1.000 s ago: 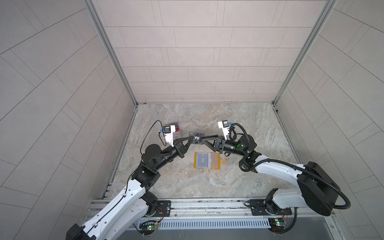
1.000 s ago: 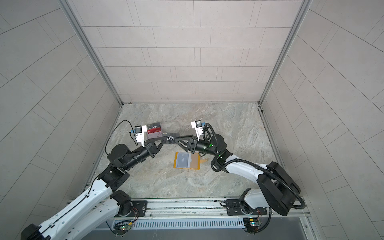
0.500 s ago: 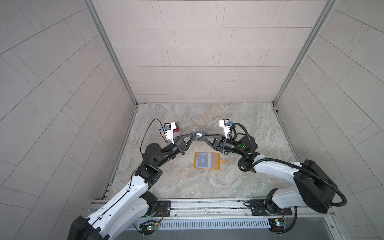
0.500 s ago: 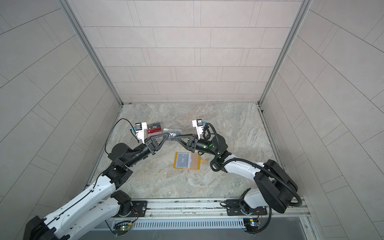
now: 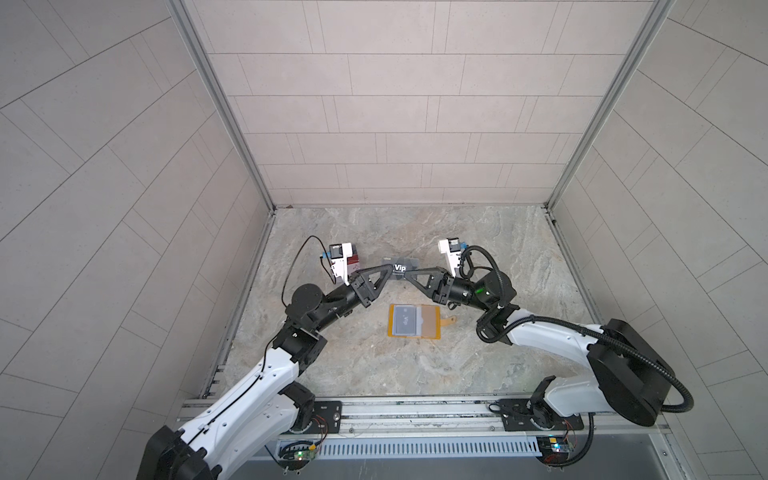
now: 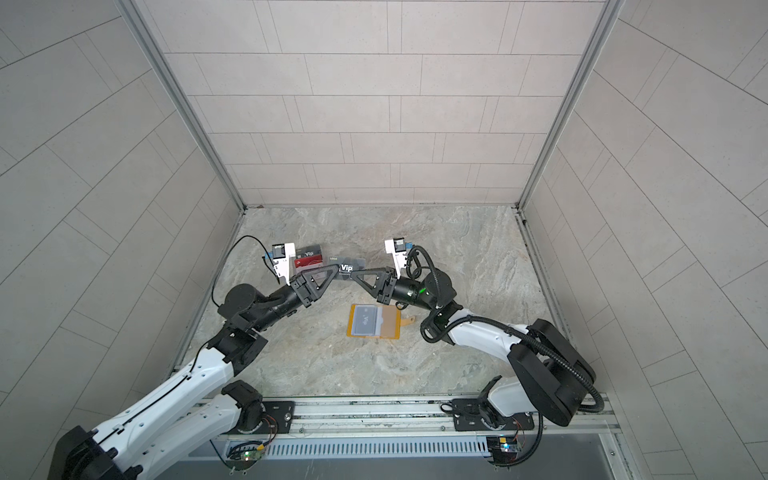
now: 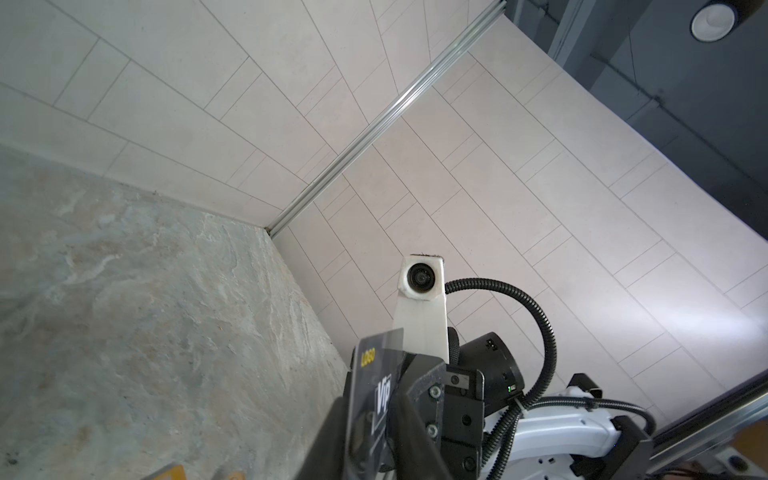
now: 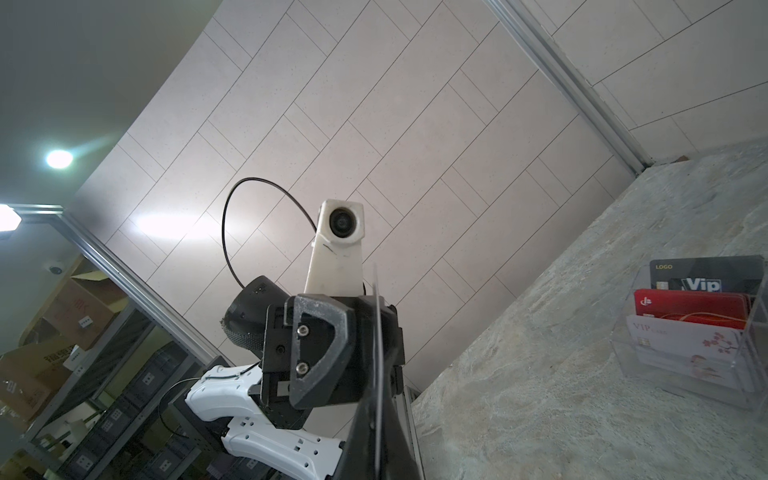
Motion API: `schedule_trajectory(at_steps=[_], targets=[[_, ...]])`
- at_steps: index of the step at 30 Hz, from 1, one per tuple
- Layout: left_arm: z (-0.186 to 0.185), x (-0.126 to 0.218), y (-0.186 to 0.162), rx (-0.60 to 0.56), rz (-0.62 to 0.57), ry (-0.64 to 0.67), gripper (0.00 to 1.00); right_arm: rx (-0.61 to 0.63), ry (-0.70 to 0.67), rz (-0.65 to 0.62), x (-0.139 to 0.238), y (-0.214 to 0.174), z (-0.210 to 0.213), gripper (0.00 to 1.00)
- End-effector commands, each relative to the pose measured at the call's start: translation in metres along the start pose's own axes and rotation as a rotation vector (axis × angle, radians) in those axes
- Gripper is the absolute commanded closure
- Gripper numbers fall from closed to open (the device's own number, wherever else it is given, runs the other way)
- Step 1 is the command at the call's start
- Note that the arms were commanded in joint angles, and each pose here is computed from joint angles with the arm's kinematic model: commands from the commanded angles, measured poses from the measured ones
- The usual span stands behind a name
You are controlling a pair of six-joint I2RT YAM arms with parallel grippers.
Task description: Take the credit cards out of the card holder
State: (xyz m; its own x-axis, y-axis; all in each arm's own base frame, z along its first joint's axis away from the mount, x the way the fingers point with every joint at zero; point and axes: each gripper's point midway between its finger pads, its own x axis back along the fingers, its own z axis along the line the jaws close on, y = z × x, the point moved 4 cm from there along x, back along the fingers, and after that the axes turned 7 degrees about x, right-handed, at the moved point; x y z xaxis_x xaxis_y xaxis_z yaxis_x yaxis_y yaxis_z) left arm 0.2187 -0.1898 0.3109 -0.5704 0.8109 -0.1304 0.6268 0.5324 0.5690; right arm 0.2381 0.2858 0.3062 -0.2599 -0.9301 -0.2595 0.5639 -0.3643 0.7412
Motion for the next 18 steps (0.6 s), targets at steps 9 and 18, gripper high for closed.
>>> schedule_trajectory(at_steps=[9,18], targets=[[0.014,0.007,-0.013,-0.206,0.234,0.235,0.27,0.052,-0.012,0.227,0.013,-0.031,0.003,0.97],[-0.011,0.011,-0.036,-0.359,0.619,0.126,0.31,0.214,-0.055,0.520,0.044,-0.060,0.017,1.00]])
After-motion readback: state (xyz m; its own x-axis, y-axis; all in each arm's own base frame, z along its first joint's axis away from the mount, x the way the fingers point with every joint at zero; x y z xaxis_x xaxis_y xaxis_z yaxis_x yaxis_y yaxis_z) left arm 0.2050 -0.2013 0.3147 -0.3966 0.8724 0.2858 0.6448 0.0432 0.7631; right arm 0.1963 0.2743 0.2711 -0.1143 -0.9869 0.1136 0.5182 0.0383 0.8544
